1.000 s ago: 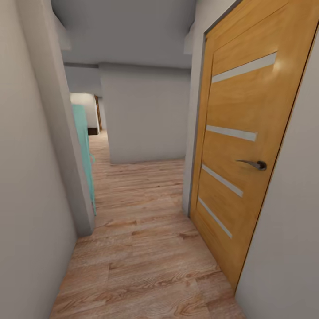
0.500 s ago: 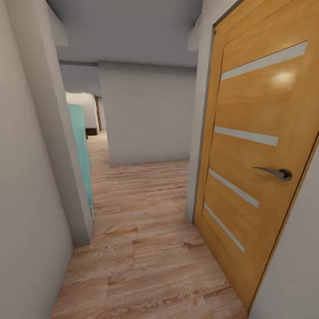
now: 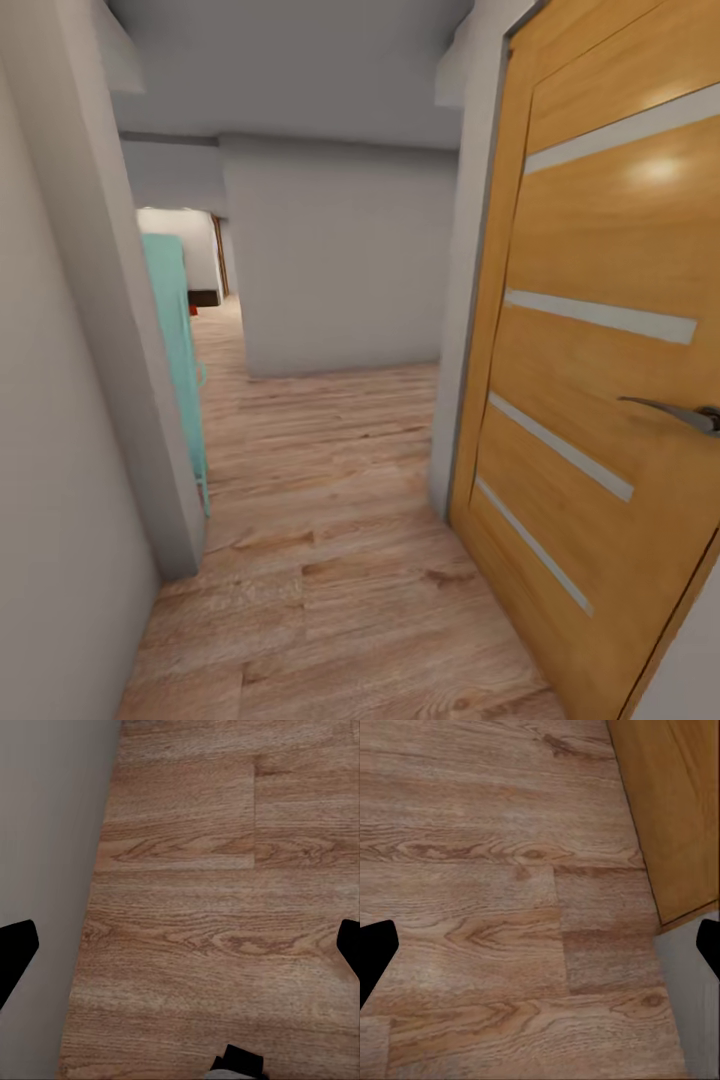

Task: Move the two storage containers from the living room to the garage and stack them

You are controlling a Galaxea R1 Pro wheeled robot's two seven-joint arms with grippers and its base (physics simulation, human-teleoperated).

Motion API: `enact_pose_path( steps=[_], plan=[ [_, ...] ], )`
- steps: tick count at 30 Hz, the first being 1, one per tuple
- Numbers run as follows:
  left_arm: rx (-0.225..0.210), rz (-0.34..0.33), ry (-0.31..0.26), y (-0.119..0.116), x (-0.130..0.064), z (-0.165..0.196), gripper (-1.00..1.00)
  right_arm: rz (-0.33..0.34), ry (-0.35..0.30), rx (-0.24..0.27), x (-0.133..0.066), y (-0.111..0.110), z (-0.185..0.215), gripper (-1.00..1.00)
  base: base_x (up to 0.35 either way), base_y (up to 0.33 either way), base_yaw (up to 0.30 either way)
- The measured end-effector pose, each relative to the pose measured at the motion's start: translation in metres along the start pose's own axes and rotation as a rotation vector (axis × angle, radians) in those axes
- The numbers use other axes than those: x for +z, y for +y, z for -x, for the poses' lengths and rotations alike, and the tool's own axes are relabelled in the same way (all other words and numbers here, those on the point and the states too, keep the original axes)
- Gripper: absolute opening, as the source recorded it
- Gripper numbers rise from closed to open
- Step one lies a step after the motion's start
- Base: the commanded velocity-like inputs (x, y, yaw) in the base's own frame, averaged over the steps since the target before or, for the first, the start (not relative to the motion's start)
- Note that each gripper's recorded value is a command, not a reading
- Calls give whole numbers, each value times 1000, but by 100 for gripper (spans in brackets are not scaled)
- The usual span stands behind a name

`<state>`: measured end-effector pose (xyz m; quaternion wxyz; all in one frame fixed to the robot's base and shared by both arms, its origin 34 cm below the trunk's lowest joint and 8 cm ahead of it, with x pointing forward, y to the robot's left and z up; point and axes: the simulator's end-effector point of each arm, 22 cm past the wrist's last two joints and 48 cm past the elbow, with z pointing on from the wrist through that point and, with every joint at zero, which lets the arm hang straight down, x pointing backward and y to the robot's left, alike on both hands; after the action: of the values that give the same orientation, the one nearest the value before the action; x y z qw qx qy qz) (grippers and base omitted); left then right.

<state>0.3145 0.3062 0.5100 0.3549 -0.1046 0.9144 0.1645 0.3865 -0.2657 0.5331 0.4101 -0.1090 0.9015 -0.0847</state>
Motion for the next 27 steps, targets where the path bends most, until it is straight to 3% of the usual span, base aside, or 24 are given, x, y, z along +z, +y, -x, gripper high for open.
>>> enact_pose_path(
  steps=[6,18,23,27],
  plan=[
    [47,10,84,9,6,-12,100,-86,14,74,0,-21,-4,100,320,102,0],
    [67,27,87,23,14,-7,100,-102,15,87,0,-25,-4,100,318,107,0],
    [52,-70,93,-2,12,-9,100,-102,14,87,0,-26,-4,100,317,95,0],
    [41,-188,97,-30,7,-10,100,-102,14,87,0,-26,-4,100,317,77,0]
  ],
)
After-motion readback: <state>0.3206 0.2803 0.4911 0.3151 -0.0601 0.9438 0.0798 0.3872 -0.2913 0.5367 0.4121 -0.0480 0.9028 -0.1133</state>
